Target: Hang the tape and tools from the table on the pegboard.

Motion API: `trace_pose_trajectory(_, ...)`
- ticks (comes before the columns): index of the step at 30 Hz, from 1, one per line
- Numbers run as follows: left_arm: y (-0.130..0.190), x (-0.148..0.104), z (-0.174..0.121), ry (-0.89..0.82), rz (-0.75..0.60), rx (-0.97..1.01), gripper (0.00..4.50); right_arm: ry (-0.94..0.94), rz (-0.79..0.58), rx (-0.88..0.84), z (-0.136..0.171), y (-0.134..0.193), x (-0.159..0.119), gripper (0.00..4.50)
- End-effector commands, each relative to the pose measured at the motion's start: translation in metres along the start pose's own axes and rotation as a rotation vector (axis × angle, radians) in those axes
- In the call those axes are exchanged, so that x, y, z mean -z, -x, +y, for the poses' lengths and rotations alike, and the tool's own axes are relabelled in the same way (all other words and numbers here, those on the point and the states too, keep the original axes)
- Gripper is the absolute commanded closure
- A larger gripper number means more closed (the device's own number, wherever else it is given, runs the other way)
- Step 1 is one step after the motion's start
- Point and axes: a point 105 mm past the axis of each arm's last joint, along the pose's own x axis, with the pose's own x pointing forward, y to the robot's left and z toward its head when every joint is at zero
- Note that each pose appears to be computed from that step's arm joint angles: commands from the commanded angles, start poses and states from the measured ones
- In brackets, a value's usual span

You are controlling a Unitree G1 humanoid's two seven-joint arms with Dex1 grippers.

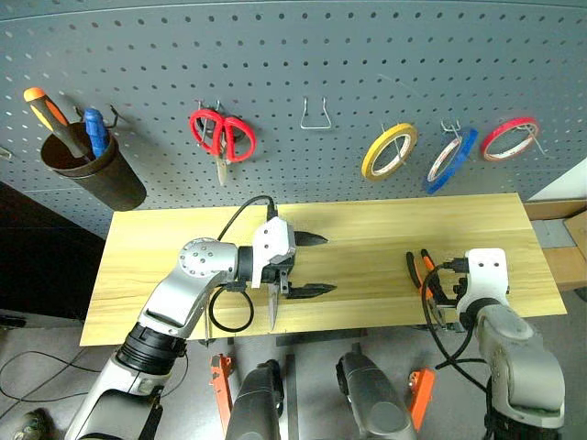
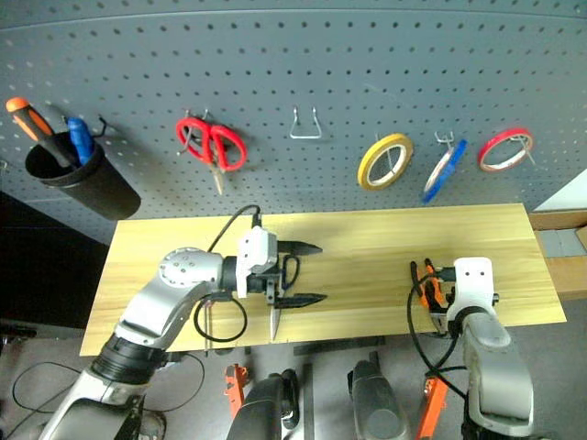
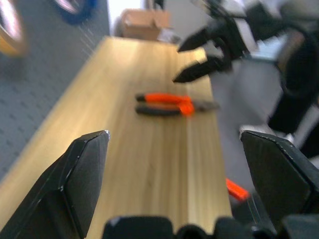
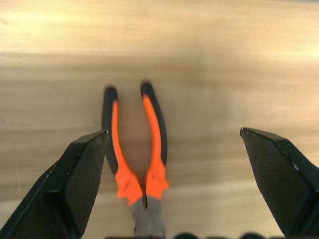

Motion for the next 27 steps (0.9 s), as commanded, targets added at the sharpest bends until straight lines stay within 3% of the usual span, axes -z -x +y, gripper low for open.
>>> trace_pose_trajectory(1, -0.004, -0.005, -0.009, -0.046, -0.001, 0.068, 0.0, -0.038, 0.104, -0.06, 0.005, -0.005, 0.018, 0.09)
trace_pose_trajectory(23, -0.004, 0.002, -0.01, -0.063, 0.008, 0.044, 0.0, 0.063, 0.194, -0.135, 0.017, -0.055, 0.029, 0.09)
trace_pose_trajectory(27, -0.003, 0.002, -0.01, -0.058, 0.006, 0.037, 0.0, 0.033, 0.241, -0.139, 0.017, -0.056, 0.035, 1.04)
